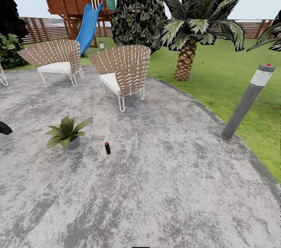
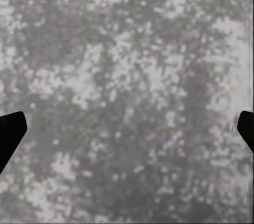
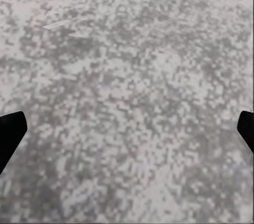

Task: Pick up the pesticide atomizer in the garden and spray insectifuge to fully cover both potted plants in the garden.

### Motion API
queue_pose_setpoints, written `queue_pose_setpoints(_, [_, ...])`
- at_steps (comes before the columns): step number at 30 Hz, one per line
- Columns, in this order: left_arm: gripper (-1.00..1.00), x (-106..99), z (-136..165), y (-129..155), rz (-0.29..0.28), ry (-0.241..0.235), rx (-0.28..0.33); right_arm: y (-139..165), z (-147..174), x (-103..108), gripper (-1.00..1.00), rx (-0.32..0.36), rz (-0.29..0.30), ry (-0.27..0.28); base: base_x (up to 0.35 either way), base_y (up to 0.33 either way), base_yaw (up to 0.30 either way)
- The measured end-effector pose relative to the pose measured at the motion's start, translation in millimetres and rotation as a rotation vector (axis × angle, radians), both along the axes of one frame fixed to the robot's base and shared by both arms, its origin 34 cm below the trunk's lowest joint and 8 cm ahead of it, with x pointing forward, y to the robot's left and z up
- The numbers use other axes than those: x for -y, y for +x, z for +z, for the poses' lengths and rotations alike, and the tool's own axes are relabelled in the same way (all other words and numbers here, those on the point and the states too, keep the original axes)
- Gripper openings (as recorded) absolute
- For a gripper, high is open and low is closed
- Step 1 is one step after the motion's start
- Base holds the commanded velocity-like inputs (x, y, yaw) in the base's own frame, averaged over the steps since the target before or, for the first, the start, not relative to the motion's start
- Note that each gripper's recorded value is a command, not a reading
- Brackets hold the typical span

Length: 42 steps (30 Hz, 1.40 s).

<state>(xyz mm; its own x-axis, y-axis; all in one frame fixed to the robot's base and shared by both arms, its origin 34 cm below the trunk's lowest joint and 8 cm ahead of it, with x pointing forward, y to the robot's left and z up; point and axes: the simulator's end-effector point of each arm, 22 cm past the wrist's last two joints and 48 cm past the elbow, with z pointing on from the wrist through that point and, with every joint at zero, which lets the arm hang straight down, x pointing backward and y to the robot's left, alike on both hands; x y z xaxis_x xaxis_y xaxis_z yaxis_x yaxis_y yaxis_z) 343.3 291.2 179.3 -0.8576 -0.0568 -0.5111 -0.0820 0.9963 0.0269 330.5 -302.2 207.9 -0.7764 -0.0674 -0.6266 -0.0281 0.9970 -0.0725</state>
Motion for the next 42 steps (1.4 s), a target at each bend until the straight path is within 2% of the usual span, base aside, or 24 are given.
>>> queue_pose_setpoints(14, [1.0,0.0,0.0,0.0,0.0,0.0,0.0,-0.4,-0.2,0.0,1.0,-0.001,0.0,0.0,0.134,-0.261,0.01])
queue_pose_setpoints(42, [1.0,-0.1,0.0,0.0,0.0,0.0,0.0,-0.4,-0.2,0.0,1.0,-0.001,0.0,0.0,0.133,-0.261,0.155])
